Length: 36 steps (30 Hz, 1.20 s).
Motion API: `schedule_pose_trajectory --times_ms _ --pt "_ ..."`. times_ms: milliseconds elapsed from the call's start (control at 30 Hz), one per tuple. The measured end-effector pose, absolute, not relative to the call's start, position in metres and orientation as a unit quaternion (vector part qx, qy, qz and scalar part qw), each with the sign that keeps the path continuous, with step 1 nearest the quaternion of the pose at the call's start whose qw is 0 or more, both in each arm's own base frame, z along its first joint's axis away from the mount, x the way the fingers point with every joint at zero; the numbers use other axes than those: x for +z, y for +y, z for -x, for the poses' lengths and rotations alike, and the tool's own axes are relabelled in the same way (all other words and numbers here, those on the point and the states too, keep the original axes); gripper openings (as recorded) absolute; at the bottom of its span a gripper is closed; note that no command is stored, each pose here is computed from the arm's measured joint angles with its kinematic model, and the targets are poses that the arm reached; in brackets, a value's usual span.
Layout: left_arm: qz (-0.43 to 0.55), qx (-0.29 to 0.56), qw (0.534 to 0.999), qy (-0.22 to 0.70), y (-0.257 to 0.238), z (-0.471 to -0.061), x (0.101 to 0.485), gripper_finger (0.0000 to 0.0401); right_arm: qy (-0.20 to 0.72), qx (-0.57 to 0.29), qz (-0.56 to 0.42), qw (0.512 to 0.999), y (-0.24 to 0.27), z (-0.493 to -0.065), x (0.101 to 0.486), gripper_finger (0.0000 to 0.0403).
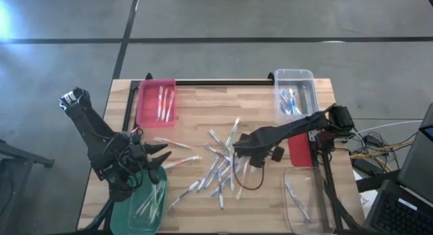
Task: Pick & Place Toothbrushes
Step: Put the orange toothbrush into the pink bin
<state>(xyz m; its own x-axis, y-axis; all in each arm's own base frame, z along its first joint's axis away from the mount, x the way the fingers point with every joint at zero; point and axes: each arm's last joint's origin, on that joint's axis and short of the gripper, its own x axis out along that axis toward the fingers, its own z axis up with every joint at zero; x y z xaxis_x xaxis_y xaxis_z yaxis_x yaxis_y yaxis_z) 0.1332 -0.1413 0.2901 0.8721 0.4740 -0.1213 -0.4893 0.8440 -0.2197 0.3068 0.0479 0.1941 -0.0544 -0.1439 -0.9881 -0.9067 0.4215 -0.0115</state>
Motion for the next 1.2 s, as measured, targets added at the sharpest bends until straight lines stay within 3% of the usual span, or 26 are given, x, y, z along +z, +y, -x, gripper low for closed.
schedule_pose_trajectory --times_ms 267,667,900,1200 --pt "0.123 0.251 0.96 0.031 -0.141 -0.133 0.29 0.0152 0.601 0.185 0.294 0.72 0.075 -0.333 0.231 0.0017" --pt "0.122 0.251 0.96 0.031 -0.141 -0.133 0.29 0.0152 0.412 0.12 0.215 0.877 0.092 -0.357 0.261 0.0013" --pt "0.122 0.251 0.96 0.031 -0.141 -0.133 0.29 0.0152 0.261 0.108 0.207 0.937 0.088 -0.37 0.242 0.0013" --pt "0.122 0.251 0.96 0.031 -0.141 -0.133 0.29 0.0152 0.131 0.073 0.09 0.985 0.058 -0.375 0.243 0.0013"
